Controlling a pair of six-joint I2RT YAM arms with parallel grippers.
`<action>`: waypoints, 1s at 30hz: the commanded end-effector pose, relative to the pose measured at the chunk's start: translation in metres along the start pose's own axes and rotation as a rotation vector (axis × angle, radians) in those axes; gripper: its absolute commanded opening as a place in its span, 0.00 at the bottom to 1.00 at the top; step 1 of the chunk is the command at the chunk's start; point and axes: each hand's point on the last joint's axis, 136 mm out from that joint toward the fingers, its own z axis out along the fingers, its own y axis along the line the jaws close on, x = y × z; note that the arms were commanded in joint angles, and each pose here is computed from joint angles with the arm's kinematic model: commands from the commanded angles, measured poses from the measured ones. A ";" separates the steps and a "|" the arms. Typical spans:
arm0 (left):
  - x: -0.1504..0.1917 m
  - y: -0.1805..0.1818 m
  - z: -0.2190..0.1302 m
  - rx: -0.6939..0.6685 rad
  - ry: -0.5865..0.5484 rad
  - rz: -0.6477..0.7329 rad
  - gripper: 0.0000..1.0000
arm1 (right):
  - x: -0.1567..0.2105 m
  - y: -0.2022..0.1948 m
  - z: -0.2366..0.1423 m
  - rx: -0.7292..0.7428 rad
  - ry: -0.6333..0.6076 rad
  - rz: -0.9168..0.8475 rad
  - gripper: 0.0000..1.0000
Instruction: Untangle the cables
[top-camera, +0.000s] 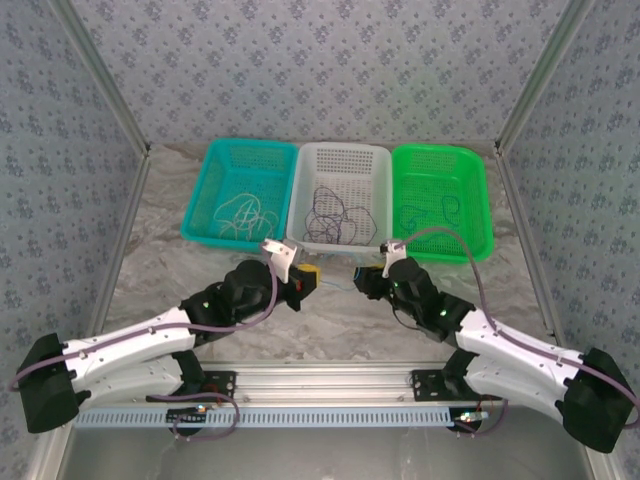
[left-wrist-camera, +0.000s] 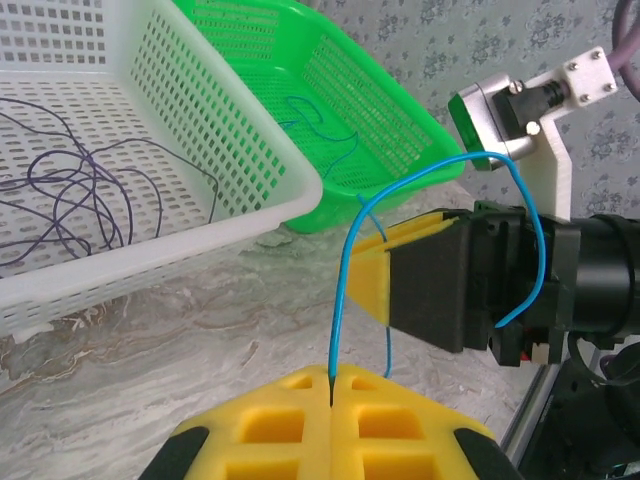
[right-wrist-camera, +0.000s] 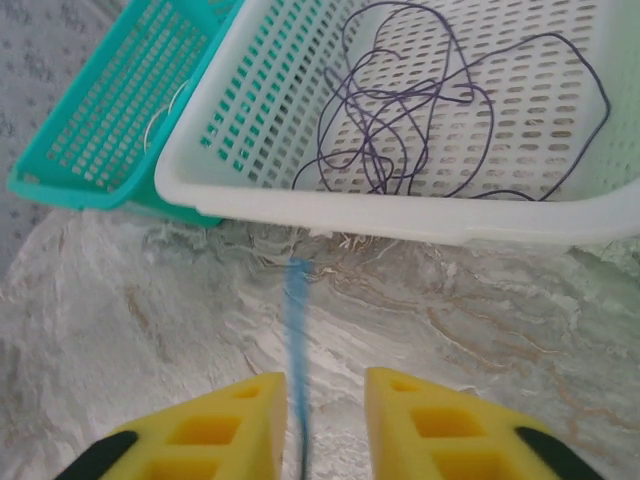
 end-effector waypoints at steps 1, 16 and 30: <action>-0.011 -0.009 -0.003 0.047 -0.062 0.016 0.03 | -0.014 0.001 0.000 -0.015 -0.062 0.124 0.21; -0.048 -0.018 -0.002 0.084 -0.262 0.002 0.03 | 0.034 -0.021 0.010 -0.005 -0.027 0.633 0.13; -0.058 -0.015 0.014 0.056 -0.311 -0.006 0.03 | 0.072 0.025 0.033 -0.011 0.104 0.716 0.18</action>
